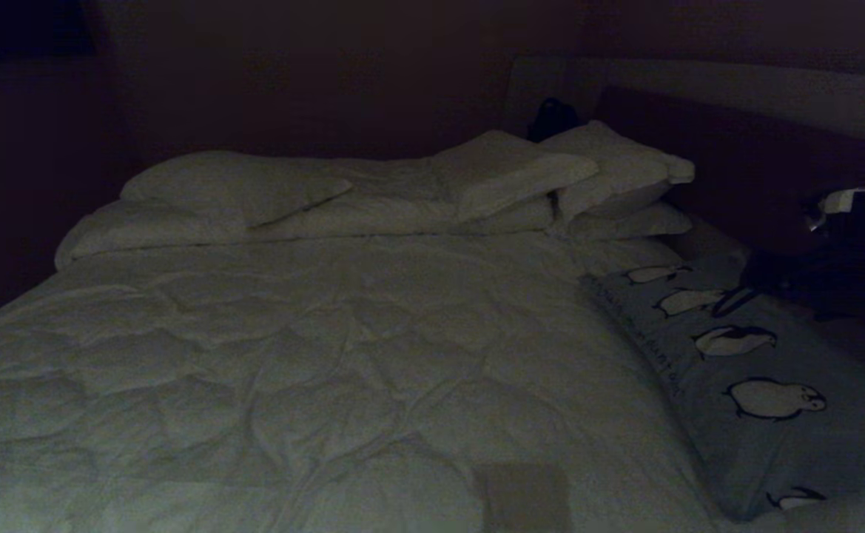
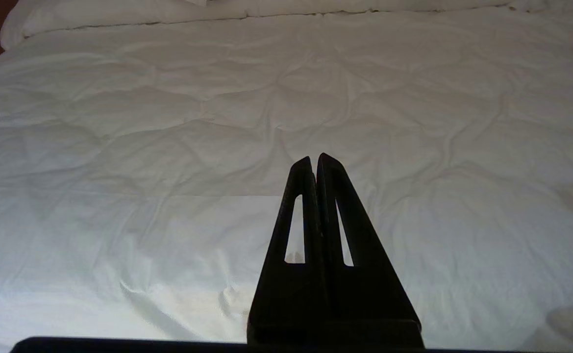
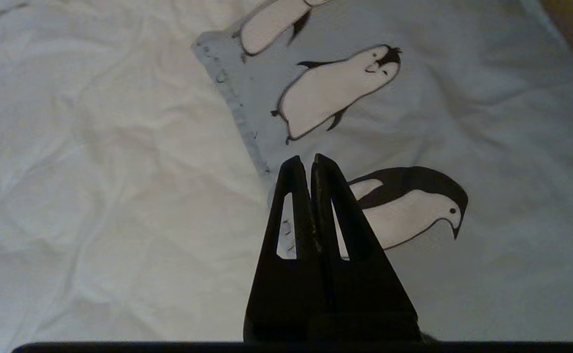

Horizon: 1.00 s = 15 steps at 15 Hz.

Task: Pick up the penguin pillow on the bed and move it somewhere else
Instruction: Pick up the pillow

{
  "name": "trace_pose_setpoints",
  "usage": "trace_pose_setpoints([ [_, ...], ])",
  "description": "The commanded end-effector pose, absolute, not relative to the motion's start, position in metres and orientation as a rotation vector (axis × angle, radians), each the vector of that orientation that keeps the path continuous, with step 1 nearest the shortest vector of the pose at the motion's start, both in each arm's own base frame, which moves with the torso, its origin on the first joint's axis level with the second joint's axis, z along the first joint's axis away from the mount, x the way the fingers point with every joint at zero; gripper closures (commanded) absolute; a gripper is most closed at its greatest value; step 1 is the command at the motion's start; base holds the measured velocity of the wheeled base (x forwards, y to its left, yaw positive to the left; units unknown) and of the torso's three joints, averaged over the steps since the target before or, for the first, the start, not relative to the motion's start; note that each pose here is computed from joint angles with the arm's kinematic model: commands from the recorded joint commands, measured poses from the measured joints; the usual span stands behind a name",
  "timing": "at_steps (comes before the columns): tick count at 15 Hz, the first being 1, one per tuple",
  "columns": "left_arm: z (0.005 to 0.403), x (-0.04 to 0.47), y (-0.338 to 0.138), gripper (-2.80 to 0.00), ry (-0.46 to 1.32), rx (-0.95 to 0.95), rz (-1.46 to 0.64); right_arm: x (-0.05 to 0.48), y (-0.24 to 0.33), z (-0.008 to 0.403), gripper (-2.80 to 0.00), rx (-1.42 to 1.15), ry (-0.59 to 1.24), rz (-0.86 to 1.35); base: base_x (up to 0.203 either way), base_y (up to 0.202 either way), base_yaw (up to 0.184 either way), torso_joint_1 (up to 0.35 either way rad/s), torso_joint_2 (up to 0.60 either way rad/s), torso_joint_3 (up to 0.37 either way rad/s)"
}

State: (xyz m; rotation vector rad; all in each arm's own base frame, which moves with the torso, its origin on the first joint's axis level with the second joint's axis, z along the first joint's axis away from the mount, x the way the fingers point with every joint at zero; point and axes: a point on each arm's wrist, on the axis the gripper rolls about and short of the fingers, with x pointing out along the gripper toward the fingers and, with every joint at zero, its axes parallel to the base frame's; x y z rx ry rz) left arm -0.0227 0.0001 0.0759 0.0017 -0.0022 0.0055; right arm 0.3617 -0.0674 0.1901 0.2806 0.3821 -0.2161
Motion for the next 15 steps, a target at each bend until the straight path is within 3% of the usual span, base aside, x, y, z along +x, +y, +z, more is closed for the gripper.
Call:
trace_pose_setpoints([
  [1, 0.076, -0.023, 0.0, 0.0, -0.003, 0.002, 0.006, 0.369, -0.072, 0.177, 0.0, 0.289, 0.411, -0.226, 0.0, 0.0, 0.0, 0.0, 0.0, 0.0],
  [6, 0.076, -0.023, 0.0, 0.0, -0.003, 0.002, 0.006, 0.39, -0.077, 0.131, 0.0, 0.231, 0.486, -0.23, 0.0, 0.0, 0.0, 0.0, 0.0, 0.0],
  [10, 0.076, -0.023, 0.0, 0.0, -0.003, 0.002, 0.006, 0.391, -0.086, 0.126, 0.0, 0.217, 0.481, -0.248, 0.0, 0.0, 0.0, 0.0, 0.0, 0.0],
  [11, 0.076, -0.023, 0.0, 0.0, -0.002, 0.002, 0.006, 0.391, -0.089, 0.126, -2.8, 0.209, 0.48, -0.254, 0.0, 0.0, 0.0, 0.0, 0.0, 0.0],
  [15, 0.076, -0.023, 0.0, 0.0, -0.002, 0.002, 0.006, 0.387, -0.093, 0.124, -2.8, 0.171, 0.495, -0.258, 0.0, 0.0, 0.0, 0.0, 0.0, 0.0],
])
